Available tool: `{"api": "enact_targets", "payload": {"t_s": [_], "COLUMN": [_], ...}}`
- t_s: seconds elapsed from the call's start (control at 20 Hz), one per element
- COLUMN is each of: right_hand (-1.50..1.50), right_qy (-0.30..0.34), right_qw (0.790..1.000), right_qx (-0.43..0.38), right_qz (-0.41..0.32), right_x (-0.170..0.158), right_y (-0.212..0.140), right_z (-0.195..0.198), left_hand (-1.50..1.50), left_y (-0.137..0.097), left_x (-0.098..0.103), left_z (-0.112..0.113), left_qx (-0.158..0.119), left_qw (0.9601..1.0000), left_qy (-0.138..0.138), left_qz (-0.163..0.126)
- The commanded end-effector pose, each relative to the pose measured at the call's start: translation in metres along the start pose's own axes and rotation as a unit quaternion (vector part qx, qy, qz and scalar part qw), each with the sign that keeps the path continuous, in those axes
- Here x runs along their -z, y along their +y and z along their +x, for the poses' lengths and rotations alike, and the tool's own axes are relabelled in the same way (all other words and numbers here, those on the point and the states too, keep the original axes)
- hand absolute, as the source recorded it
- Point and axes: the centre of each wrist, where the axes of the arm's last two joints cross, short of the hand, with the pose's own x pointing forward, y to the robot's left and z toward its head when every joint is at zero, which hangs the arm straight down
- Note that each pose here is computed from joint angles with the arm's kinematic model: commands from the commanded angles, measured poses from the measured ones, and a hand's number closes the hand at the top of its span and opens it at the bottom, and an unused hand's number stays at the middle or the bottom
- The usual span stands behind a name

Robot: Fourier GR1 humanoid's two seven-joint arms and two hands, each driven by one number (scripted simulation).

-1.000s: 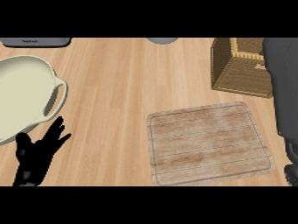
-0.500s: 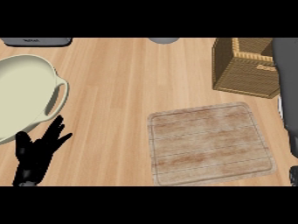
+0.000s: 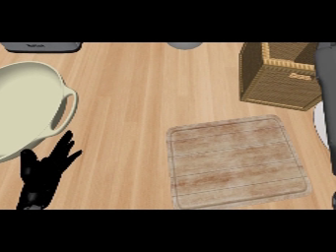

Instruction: Pick the sweet potato from the cutting board and place it in the basket

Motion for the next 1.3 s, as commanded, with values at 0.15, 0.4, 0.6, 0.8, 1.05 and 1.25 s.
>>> {"api": "enact_targets", "payload": {"t_s": [0.15,0.4,0.6,0.8,1.05,1.25], "right_hand": [1.50,-1.50,-1.50,-1.50,-1.50,-1.50], "right_qy": [0.024,0.007,-0.015,-0.018,0.010,0.034], "right_qw": [0.989,0.985,0.988,0.992,0.994,0.989], "right_qx": [-0.139,-0.169,-0.146,-0.108,-0.040,-0.040], "right_qz": [-0.043,-0.034,-0.046,-0.066,-0.099,-0.138], "right_x": [0.017,0.028,0.034,0.034,0.039,0.042], "right_y": [-0.017,-0.024,-0.040,-0.055,-0.074,-0.120], "right_z": [-0.048,-0.056,-0.052,-0.081,-0.055,-0.072], "left_hand": [0.00,0.00,0.00,0.00,0.00,0.00], "left_y": [0.000,0.007,0.012,-0.001,-0.007,-0.001], "left_x": [0.003,-0.003,0.007,-0.004,-0.004,0.005], "left_z": [-0.023,-0.031,-0.016,-0.023,-0.027,-0.017], "left_qx": [-0.001,0.012,0.007,0.001,0.001,-0.001], "left_qw": [0.9978,0.9976,0.9975,0.9975,0.9979,0.9975], "left_qy": [0.066,0.067,0.070,0.070,0.065,0.071], "left_qz": [0.006,-0.008,-0.002,0.002,0.007,0.009]}}
